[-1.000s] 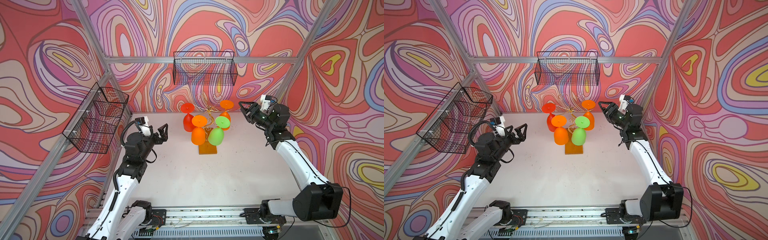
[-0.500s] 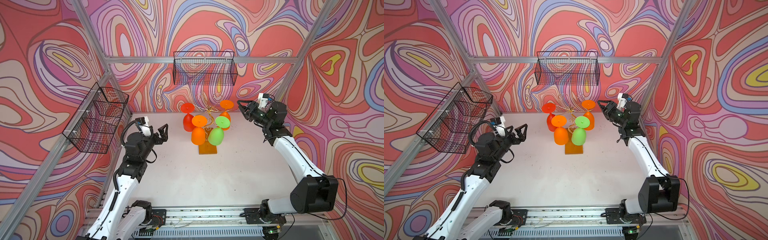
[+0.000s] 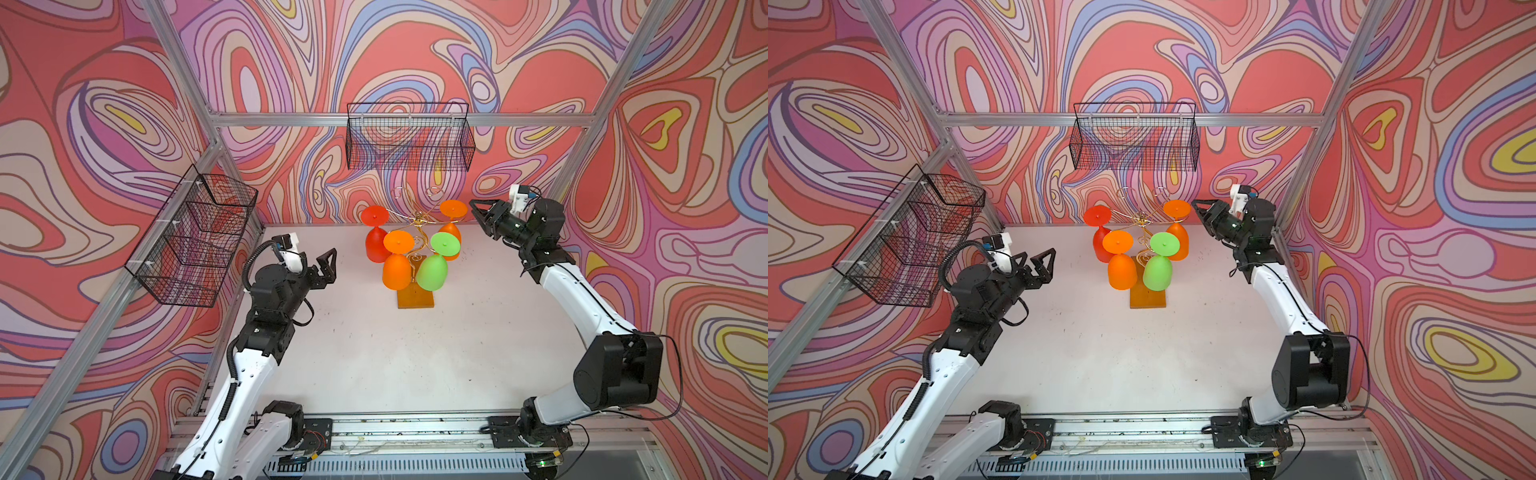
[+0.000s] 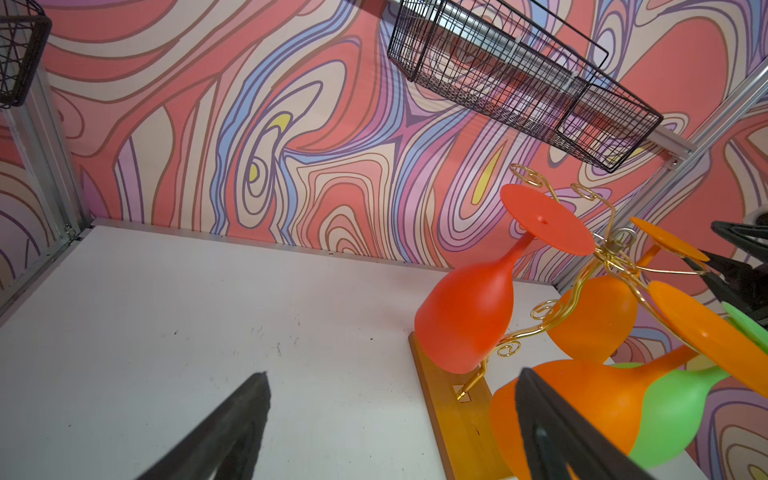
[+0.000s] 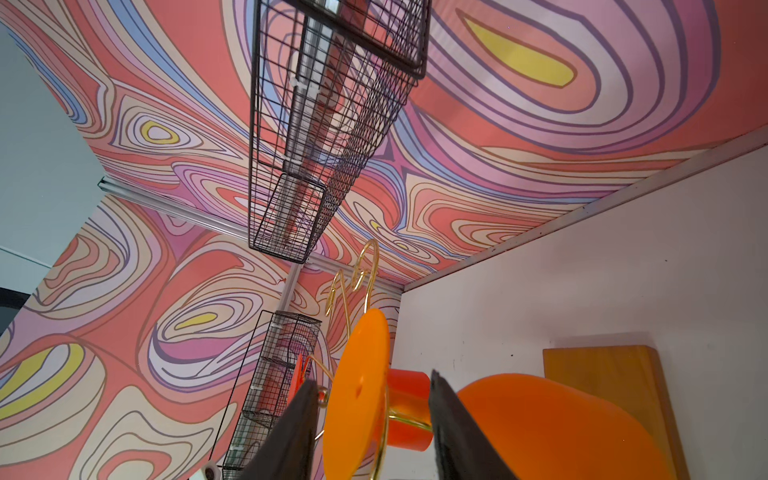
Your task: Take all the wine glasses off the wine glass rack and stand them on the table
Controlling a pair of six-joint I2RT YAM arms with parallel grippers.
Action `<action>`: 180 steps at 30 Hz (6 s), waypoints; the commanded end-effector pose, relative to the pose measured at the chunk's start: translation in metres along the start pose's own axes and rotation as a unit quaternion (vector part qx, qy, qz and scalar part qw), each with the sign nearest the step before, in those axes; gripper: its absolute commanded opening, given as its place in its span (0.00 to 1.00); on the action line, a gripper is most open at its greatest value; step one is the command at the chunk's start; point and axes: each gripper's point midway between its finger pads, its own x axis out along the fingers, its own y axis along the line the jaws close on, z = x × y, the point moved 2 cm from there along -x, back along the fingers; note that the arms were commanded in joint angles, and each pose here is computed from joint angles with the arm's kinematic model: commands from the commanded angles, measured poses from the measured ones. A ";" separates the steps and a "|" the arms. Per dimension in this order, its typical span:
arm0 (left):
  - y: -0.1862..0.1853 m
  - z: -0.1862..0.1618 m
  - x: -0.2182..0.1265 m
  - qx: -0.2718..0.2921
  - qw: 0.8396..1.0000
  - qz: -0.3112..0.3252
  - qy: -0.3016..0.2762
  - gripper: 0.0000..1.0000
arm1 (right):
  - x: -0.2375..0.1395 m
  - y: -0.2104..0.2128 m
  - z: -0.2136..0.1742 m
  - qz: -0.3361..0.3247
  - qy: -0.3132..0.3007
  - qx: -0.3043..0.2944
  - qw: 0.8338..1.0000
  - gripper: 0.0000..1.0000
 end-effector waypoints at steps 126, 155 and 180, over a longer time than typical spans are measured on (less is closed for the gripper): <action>0.002 -0.007 0.001 0.012 1.000 0.006 0.008 0.92 | -0.007 0.029 -0.012 0.040 0.051 0.045 0.997 0.00; 0.003 -0.008 0.003 0.013 1.000 0.006 0.011 0.92 | 0.027 0.026 0.007 0.081 0.062 0.069 0.992 0.00; 0.002 -0.010 0.004 0.011 1.000 0.002 0.015 0.92 | 0.045 0.032 0.031 0.079 0.044 0.031 0.995 0.00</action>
